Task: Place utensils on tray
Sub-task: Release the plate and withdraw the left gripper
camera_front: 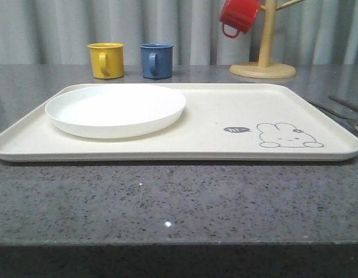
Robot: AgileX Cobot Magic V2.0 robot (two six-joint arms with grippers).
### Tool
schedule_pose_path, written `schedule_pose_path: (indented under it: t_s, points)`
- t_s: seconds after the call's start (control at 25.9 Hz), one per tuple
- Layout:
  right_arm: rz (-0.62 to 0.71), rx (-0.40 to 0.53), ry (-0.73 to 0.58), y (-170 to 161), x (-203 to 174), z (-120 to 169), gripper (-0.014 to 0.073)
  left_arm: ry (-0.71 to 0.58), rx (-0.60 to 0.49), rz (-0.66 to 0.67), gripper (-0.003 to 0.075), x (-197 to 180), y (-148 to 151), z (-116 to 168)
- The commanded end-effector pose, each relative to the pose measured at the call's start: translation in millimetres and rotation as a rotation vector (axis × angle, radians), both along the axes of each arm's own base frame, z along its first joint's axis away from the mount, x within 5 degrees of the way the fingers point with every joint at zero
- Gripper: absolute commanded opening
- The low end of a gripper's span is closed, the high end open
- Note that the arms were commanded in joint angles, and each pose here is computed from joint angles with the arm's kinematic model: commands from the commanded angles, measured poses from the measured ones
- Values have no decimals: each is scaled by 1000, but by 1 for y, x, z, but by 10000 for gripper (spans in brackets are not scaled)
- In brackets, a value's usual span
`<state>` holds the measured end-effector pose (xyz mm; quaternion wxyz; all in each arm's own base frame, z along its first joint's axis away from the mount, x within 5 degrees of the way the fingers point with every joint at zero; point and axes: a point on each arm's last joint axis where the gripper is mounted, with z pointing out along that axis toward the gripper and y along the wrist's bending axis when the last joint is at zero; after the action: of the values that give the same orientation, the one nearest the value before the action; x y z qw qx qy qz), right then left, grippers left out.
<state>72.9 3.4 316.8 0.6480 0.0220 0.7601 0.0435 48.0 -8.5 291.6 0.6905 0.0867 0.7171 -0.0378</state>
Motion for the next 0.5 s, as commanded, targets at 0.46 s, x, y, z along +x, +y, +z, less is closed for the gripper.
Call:
schedule_pose_path:
  t_s: [0.46]
  points:
    - [-15,-8,-111,-1,3,21,496,-92,-24,-1,-19,-1,0,15]
